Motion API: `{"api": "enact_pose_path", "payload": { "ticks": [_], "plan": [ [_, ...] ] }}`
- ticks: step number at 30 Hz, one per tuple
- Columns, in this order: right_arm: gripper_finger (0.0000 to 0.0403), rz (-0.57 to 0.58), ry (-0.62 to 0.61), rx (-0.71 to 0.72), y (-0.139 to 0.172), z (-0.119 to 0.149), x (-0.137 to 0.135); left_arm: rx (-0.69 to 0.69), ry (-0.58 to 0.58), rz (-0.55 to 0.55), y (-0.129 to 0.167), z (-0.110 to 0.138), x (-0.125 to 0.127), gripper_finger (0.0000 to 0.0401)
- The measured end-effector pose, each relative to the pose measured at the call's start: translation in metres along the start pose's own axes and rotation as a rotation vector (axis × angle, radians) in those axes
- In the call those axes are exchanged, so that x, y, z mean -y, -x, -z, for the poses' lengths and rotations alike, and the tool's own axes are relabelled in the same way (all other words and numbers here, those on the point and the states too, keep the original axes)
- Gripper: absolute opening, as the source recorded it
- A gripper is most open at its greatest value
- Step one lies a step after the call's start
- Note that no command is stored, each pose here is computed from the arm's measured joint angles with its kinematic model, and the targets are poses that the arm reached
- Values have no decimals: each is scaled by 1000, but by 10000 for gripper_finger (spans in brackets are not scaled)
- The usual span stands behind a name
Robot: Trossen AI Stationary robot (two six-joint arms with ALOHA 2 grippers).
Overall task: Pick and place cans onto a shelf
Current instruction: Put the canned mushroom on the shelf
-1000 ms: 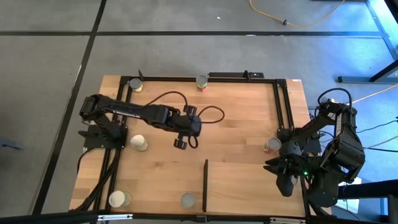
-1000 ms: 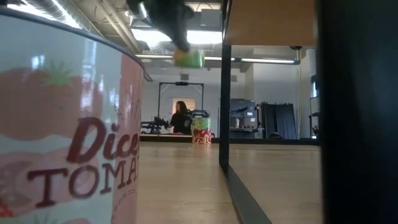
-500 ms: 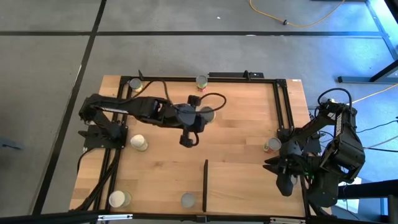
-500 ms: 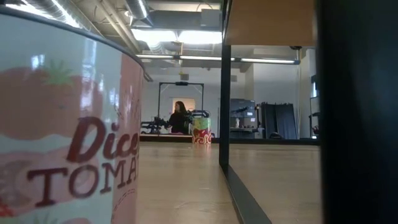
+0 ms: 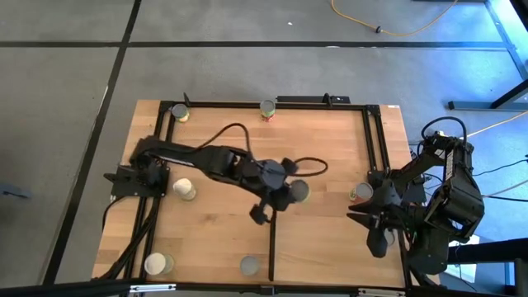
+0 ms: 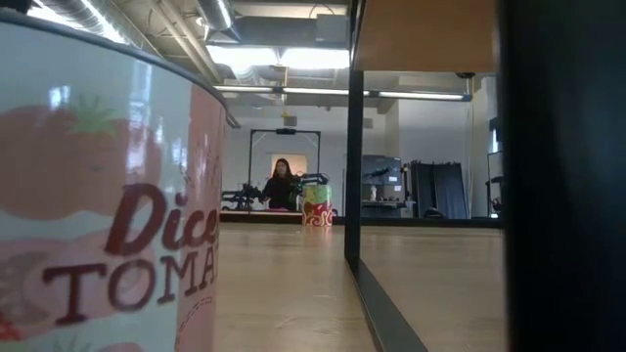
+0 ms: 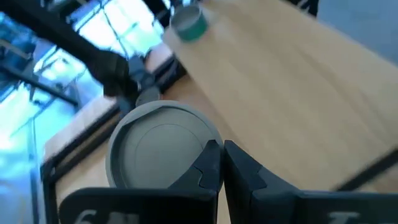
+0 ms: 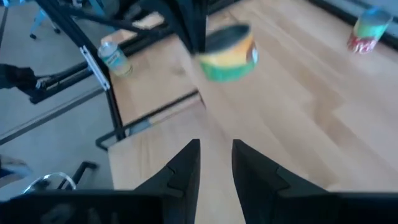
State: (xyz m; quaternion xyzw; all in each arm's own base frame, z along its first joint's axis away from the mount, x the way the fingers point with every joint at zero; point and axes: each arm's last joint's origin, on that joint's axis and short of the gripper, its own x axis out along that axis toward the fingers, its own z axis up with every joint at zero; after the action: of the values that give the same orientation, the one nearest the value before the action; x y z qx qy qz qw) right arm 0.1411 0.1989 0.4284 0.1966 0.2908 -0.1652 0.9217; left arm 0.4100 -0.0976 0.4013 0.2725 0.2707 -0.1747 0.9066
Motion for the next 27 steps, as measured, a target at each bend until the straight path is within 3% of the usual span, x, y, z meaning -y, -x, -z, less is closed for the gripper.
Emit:
{"api": "enact_pose_path", "payload": {
  "ticks": [9, 14, 27],
  "plan": [
    [94, 5, 51, 26, 0, -1, 0, 61, -6, 99, -44, -9, -2, 0],
    [94, 5, 60, 27, 0, -1, 0, 46, -15, 170, -67, -8, 13, 0],
    [94, 4, 49, 26, 0, -1, 0, 46, -106, 296, -66, -21, 58, 0]
  ]
}}
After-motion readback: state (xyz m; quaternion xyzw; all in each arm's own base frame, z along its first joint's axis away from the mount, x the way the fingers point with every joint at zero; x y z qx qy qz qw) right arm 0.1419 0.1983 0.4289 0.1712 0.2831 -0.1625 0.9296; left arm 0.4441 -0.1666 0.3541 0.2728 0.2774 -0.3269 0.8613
